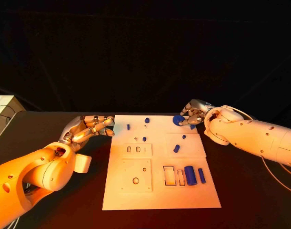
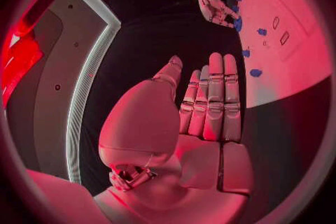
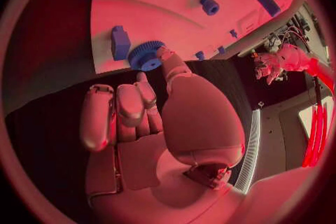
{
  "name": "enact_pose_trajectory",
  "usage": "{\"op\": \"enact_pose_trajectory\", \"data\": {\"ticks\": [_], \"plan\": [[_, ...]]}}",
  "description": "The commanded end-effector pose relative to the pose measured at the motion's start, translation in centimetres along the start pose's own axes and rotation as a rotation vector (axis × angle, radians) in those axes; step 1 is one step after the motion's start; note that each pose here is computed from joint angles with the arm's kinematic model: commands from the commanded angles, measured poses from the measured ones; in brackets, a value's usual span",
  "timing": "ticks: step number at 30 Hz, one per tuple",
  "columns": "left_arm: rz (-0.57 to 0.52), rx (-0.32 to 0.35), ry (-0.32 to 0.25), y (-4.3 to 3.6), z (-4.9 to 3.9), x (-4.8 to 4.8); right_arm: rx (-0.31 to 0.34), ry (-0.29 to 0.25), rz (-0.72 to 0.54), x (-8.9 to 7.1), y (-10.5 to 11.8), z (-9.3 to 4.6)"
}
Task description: Assemble the parts on the task board
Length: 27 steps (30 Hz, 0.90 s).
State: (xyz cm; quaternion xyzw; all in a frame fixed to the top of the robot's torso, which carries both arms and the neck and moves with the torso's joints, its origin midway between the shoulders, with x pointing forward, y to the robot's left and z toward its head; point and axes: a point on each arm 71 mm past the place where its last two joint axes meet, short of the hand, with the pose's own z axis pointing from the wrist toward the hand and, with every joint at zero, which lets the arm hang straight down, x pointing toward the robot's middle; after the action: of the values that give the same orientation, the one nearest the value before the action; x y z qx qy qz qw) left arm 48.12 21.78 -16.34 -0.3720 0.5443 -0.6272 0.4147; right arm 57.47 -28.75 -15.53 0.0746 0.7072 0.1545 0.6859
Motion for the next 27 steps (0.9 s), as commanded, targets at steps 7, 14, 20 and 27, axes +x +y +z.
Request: {"op": "enact_pose_trajectory", "data": {"ticks": [7,14,20,27], "plan": [[0.0,0.005,0.011,-0.05,0.08,0.2,0.028,0.053,-0.006,0.68,0.32,0.45],[0.0,0.004,0.01,-0.03,0.09,0.16,0.044,0.077,-0.013,0.83,0.07,0.54],[0.0,0.003,0.01,-0.02,0.09,0.15,0.046,0.105,-0.011,1.04,0.07,0.56],[0.0,0.003,0.012,0.0,0.1,0.16,0.038,0.107,-0.014,1.15,0.41,0.5]]}}
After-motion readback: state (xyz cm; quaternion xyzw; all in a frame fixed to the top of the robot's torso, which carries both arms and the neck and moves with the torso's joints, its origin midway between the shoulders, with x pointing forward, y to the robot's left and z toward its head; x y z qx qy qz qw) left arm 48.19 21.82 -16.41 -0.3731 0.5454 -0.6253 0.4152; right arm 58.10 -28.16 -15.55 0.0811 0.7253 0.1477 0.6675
